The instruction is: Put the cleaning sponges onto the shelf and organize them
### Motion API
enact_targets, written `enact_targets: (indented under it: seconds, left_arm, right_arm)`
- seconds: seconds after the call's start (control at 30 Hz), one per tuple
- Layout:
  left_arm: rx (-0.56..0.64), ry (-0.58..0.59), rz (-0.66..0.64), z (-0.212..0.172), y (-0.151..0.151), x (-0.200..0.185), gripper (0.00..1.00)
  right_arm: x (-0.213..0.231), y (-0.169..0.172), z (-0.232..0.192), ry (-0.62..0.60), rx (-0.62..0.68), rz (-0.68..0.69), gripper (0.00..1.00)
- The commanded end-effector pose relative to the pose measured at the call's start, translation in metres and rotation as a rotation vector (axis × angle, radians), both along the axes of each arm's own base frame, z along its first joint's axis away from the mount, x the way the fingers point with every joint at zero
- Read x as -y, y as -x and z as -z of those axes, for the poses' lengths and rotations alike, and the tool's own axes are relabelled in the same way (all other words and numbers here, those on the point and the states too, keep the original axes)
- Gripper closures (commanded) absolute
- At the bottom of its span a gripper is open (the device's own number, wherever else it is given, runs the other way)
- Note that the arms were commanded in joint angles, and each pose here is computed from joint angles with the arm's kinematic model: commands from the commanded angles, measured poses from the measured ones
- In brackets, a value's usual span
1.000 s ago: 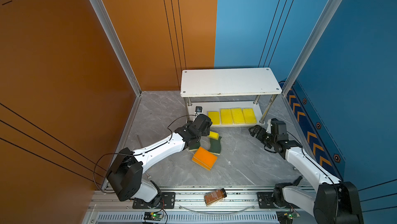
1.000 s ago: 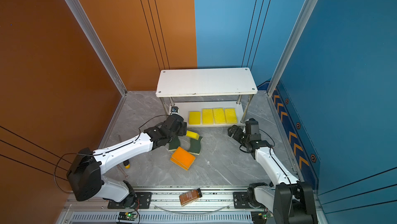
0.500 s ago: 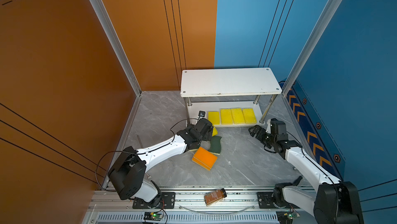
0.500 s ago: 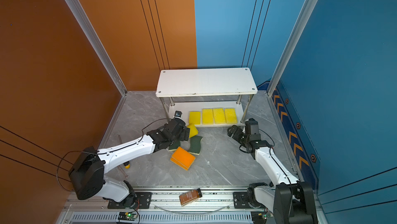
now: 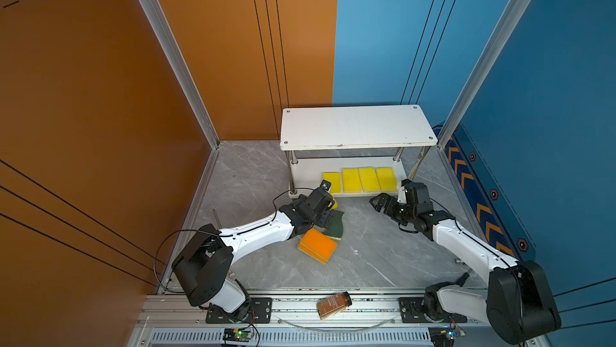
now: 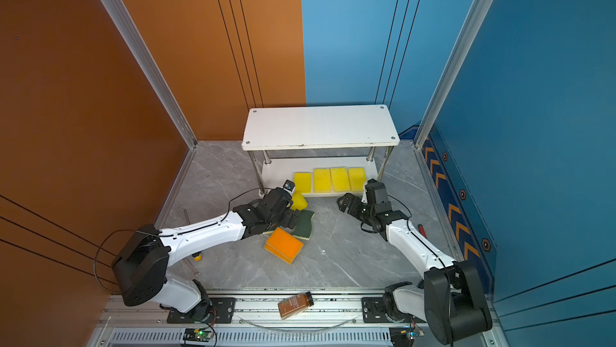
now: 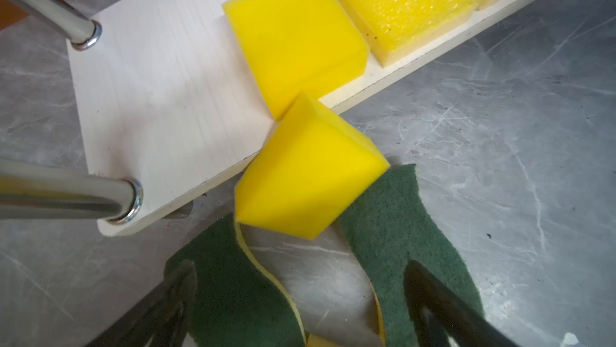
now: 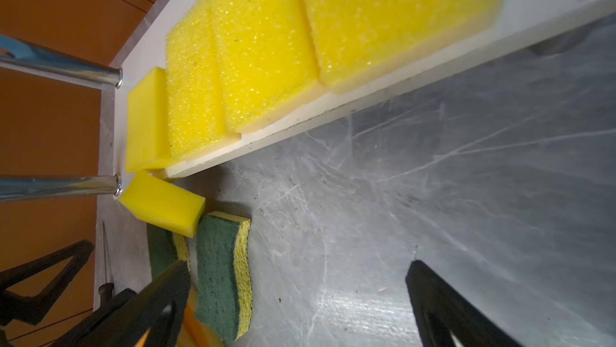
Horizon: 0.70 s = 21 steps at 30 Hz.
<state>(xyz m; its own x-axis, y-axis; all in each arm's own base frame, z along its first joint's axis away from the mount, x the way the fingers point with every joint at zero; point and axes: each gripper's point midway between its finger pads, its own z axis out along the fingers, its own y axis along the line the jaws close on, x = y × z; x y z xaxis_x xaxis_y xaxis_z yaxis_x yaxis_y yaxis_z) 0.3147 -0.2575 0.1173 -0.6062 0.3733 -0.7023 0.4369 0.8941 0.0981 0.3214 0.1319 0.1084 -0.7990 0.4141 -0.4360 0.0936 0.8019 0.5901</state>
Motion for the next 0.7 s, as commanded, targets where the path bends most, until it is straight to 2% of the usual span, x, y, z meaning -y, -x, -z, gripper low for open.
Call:
enact_targets:
  seconds: [0.0, 0.2, 0.47, 0.67]
  left_arm:
    - [0.006, 0.054, 0.090, 0.003, 0.006, 0.014, 0.02]
    - [-0.012, 0.168, 0.083, 0.005, 0.009, 0.008, 0.02]
    - [0.014, 0.213, 0.060, -0.008, 0.018, -0.015, 0.02]
    - [0.022, 0.235, 0.018, -0.016, 0.023, -0.036, 0.02]
  right_arm:
    - [-0.033, -0.006, -0.014, -0.053, 0.067, -0.123, 0.00]
    - [-0.093, -0.002, -0.008, -0.101, 0.063, -0.336, 0.00]
    - [-0.130, -0.012, 0.002, -0.116, 0.073, -0.427, 0.00]
    - [-0.144, -0.011, 0.009, -0.059, 0.081, -0.495, 0.00]
